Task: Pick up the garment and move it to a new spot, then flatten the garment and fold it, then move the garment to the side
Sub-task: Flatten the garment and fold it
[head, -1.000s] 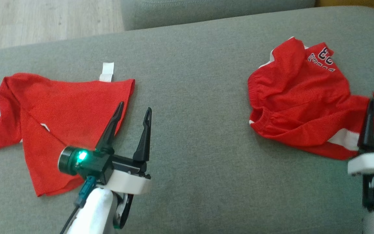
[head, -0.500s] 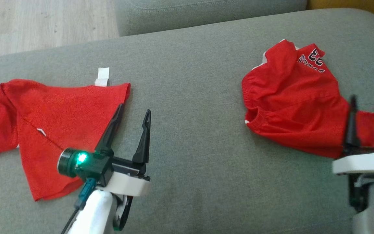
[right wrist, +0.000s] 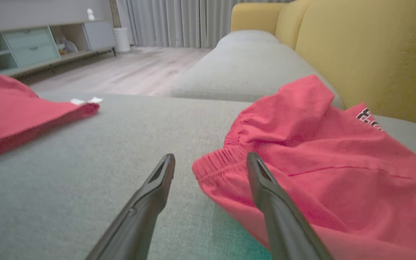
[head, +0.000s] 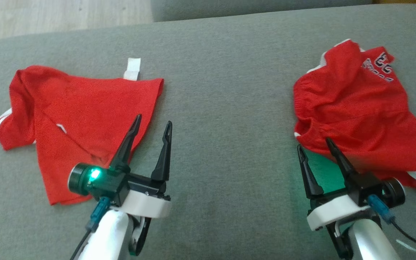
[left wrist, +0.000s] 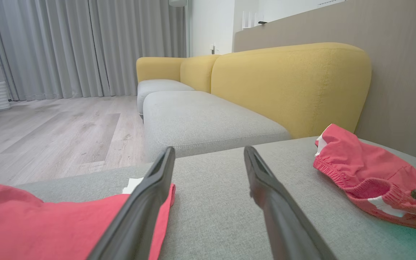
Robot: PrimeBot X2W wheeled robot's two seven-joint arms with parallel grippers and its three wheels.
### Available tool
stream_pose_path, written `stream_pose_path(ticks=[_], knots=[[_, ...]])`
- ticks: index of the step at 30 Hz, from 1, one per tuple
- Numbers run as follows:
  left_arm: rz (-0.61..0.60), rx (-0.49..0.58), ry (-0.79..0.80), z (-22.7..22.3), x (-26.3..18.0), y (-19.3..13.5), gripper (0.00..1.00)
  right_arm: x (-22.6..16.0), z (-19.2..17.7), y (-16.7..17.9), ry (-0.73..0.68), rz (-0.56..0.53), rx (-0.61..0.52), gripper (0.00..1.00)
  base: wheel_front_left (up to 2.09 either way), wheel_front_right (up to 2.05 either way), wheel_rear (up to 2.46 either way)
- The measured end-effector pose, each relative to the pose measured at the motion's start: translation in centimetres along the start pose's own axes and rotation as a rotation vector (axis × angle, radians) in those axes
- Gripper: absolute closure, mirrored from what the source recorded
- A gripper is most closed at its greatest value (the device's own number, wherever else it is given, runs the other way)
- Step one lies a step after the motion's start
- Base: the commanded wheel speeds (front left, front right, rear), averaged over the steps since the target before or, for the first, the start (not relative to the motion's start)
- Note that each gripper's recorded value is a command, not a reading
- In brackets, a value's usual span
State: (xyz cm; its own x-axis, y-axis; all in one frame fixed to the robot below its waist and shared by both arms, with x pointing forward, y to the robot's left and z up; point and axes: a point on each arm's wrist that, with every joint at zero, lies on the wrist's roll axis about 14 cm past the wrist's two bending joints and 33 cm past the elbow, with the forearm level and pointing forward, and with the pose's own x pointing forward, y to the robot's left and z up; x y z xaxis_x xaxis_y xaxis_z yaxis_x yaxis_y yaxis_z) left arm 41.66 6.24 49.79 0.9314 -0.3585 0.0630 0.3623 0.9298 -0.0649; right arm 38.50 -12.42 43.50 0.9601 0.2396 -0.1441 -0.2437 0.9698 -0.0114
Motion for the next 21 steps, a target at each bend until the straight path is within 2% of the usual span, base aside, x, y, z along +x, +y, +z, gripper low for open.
stream_pose_path(ticks=[5,10,11,13,14,21], knots=[[0.021,-0.005,0.014,-0.5,-0.3,0.7,0.0,1.5,-2.0,-0.2,0.079,0.019,-0.056,0.0,0.0,0.0,0.0],[0.039,-0.001,0.015,-0.5,-0.2,1.4,0.0,3.0,-2.9,-1.2,0.114,0.0,-0.065,0.0,0.0,0.0,0.0],[0.042,0.0,0.015,-0.5,-0.2,1.5,0.0,3.2,-3.1,-1.3,0.122,-0.003,-0.063,0.09,0.0,0.0,0.0],[0.046,-0.001,0.018,-0.6,-0.3,1.6,0.0,3.6,-3.4,-1.4,0.134,-0.003,-0.057,0.89,0.0,0.0,0.0],[0.047,-0.001,0.02,-0.7,-0.3,1.7,0.0,3.7,-3.4,-1.3,0.134,-0.003,-0.046,1.0,0.0,0.0,0.0],[0.04,0.0,0.01,-0.3,-0.3,1.3,0.0,4.5,-1.6,0.3,0.072,0.03,0.058,1.0,0.0,0.0,0.0]])
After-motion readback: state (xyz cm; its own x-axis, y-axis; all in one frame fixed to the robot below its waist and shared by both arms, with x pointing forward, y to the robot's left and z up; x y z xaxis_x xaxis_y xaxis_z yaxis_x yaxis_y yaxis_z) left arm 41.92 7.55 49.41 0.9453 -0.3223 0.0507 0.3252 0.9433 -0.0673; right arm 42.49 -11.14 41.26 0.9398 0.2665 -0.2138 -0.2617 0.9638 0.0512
